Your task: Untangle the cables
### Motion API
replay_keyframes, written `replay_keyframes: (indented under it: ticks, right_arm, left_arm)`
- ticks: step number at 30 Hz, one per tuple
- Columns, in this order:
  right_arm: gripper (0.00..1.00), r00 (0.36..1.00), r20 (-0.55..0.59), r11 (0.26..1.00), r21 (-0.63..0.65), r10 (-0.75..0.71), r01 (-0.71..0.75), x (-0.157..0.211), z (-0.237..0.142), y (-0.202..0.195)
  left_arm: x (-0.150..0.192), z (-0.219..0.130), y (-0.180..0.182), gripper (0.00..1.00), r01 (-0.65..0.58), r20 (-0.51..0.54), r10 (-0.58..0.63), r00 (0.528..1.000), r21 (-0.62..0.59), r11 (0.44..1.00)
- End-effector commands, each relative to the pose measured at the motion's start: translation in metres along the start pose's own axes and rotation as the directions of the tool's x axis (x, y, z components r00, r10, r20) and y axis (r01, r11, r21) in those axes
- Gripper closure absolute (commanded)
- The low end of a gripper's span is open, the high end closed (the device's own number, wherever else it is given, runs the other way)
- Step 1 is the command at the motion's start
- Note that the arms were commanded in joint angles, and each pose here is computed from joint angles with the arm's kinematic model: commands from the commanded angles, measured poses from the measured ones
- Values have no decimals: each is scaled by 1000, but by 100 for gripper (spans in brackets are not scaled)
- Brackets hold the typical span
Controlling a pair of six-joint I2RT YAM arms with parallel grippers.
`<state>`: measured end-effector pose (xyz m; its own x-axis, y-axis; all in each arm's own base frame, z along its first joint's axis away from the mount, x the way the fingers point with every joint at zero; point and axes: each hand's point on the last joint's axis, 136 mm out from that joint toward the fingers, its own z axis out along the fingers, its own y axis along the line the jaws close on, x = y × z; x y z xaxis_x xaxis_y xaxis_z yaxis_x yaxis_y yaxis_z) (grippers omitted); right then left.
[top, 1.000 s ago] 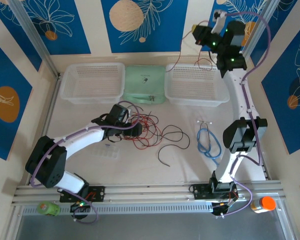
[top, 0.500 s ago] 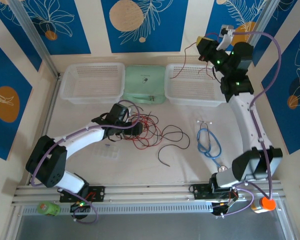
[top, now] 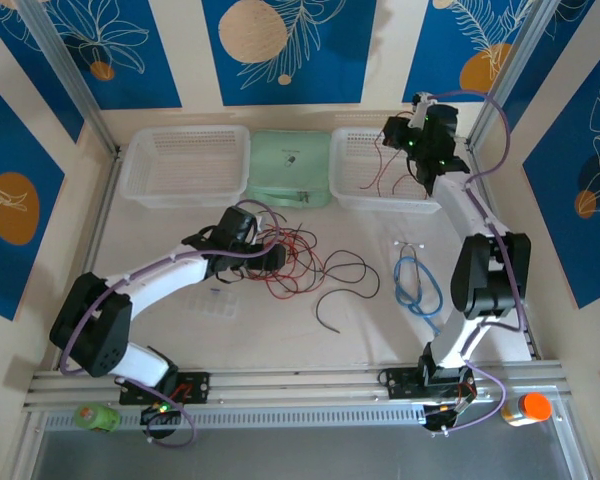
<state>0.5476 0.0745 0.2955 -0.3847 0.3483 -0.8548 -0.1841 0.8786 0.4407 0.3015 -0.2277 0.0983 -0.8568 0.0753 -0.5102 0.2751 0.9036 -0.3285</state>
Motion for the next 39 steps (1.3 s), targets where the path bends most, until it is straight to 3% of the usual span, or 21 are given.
replay_keyframes:
  ticks: [1, 6, 13, 19, 24, 30, 35, 39]
  right_arm:
    - [100, 987, 130, 996, 4, -94, 94, -60, -10, 20]
    - [100, 994, 38, 993, 64, -104, 101, -48, 7, 4]
    - [100, 982, -189, 975, 217, 8, 34, 43, 16, -48]
    - [100, 912, -380, 934, 358, 156, -10, 103, 22, -94]
    - [100, 823, -501, 881, 474, 269, 0, 122, 26, -120]
    - [75, 757, -550, 850, 526, 354, -15, 139, 24, -131]
    - [50, 775, -532, 862, 506, 341, -32, 118, 15, -120]
    - [37, 814, -513, 890, 455, 272, -10, 89, -1, -94]
  left_arm:
    - [1, -6, 0, 4, -17, 10, 17, 1000, -9, 1000]
    - [-2, -6, -1, 4, -12, 15, 12, 1000, -12, 1000]
    - [-12, -17, -6, 3, -20, 38, 20, 999, -4, 1000]
    - [-32, -39, -21, 3, -51, 81, 49, 996, 28, 998]
    - [-42, -49, -28, 3, -65, 91, 61, 994, 39, 997]
    - [-42, -56, -30, 3, -57, 77, 54, 996, 41, 998]
    - [-39, -66, -27, 3, -58, 55, 57, 997, 12, 998]
    - [-36, -74, -23, 3, -49, 54, 50, 997, -6, 999]
